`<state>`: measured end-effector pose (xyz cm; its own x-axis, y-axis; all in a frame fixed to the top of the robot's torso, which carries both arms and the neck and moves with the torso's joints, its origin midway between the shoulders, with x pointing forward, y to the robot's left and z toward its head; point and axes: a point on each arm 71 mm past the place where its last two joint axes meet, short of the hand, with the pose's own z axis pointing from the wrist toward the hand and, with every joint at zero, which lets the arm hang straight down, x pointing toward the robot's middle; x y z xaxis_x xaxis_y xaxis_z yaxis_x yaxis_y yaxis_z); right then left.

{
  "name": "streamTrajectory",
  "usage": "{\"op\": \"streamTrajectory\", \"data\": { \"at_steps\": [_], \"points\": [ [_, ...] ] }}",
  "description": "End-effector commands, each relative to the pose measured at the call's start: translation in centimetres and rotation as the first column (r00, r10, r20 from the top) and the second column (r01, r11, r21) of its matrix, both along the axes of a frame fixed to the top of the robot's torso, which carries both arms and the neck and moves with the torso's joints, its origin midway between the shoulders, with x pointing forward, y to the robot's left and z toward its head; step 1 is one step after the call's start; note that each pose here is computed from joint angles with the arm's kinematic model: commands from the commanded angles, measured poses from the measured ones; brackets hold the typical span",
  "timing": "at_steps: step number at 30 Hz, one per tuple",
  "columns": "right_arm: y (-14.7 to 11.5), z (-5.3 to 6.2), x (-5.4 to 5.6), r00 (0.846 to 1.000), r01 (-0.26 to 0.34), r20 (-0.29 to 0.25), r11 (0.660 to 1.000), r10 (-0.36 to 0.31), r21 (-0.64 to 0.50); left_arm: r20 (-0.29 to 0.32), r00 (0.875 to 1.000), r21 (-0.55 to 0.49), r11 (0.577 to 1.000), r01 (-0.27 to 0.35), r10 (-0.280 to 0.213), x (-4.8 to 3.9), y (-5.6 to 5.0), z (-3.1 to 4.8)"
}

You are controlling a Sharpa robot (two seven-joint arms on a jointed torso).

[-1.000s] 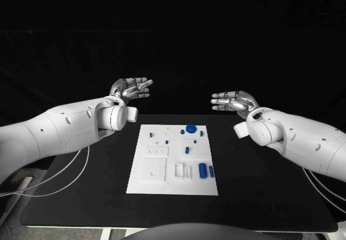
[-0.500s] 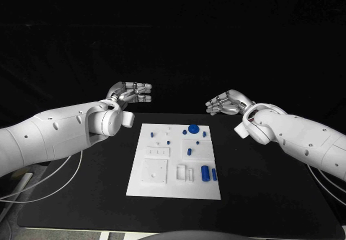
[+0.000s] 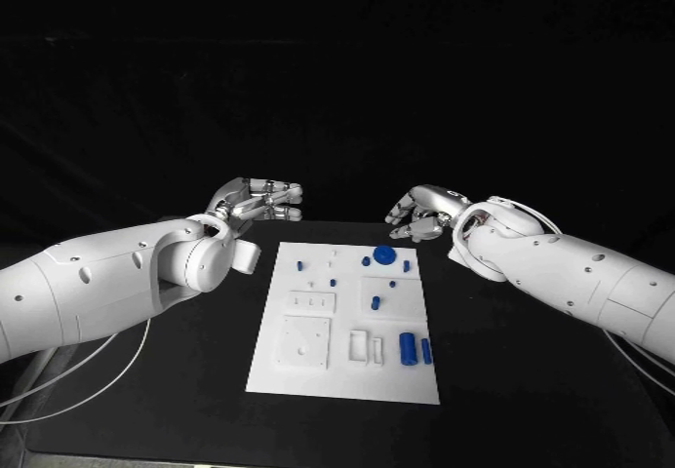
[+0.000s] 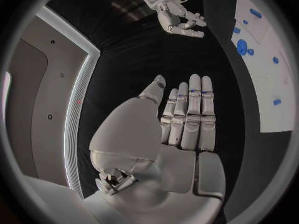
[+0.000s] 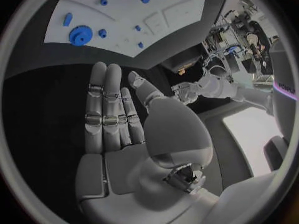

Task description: Assemble the parts on the task board

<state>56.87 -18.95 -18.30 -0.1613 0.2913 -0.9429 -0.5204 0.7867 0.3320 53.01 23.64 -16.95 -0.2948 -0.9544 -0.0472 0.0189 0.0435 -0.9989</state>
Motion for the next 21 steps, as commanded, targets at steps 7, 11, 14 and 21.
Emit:
{"op": "streamTrajectory", "data": {
  "at_steps": [7, 11, 14, 21],
  "points": [
    [1.5, 0.6, 0.1, 0.989, -0.001, 0.139, 0.954, 0.045, -0.299, 0.022, 0.997, -0.009, 0.997, 0.075, -0.075, -0.99, -1.0, 0.99],
    [1.8, 0.7, 0.3, 0.986, 0.014, 0.163, 0.936, 0.047, -0.351, 0.029, 0.995, -0.017, 0.995, 0.095, -0.094, -1.39, -1.3, 1.54],
    [2.0, 0.7, 0.5, 0.983, 0.026, 0.176, 0.927, 0.044, -0.374, 0.032, 0.994, -0.021, 0.994, 0.107, -0.107, -1.62, -1.7, 1.85],
    [2.3, 0.6, 0.8, 0.981, 0.04, 0.19, 0.919, 0.039, -0.392, 0.031, 0.991, -0.024, 0.991, 0.128, -0.127, -1.69, -2.3, 2.18]
  ]
}}
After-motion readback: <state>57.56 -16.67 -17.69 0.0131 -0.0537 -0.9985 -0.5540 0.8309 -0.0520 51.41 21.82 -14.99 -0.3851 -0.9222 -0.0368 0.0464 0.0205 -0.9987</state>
